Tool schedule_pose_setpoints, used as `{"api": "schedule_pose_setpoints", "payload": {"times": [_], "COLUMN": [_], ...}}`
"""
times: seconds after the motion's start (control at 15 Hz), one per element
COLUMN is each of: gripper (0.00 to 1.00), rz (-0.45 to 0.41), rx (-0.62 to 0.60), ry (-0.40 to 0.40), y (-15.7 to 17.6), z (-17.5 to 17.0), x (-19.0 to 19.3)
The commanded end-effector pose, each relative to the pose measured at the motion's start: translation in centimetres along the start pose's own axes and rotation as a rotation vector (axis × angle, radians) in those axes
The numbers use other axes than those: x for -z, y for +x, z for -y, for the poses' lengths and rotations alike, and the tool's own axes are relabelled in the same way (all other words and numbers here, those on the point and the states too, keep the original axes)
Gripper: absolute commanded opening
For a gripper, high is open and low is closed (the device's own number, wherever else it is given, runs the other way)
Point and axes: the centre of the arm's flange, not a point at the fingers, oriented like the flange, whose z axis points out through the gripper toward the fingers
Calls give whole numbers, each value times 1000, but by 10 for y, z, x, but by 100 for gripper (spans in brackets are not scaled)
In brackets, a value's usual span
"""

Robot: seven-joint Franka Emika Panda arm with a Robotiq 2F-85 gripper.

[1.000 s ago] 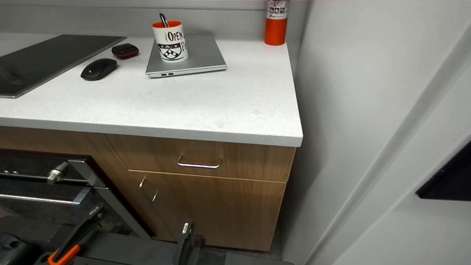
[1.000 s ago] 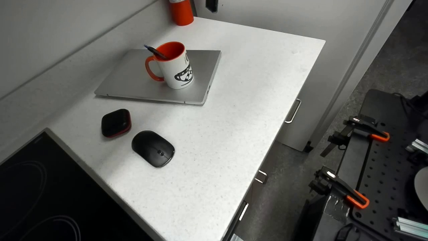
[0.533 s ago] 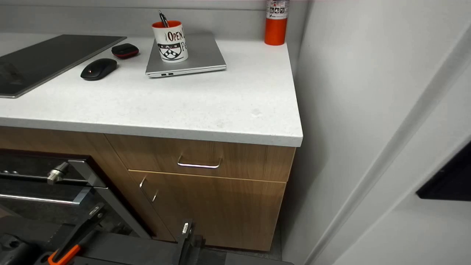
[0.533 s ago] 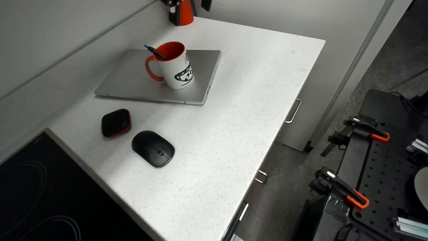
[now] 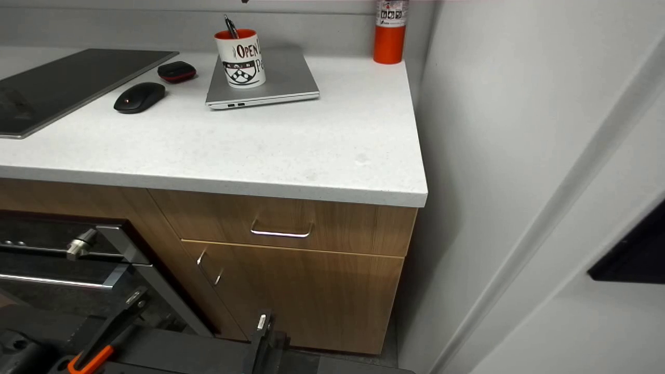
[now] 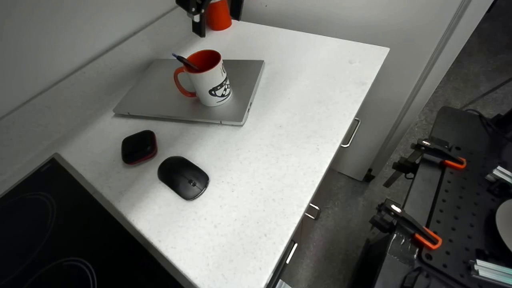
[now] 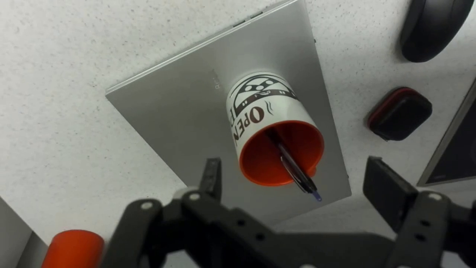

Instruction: Remove the pen from the cup

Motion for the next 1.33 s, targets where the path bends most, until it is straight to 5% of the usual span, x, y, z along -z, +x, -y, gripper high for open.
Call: {"api": "schedule_pose_setpoints", "payload": {"times": [0.0,0.47,1.27], "gripper": [100,100,100], "rz": [11,-28,-103], "rx": [57,237,419], "ry": [47,165,199], "y": [7,31,60], "z": [-5,-5,6], "x": [-15,-57,-92]}}
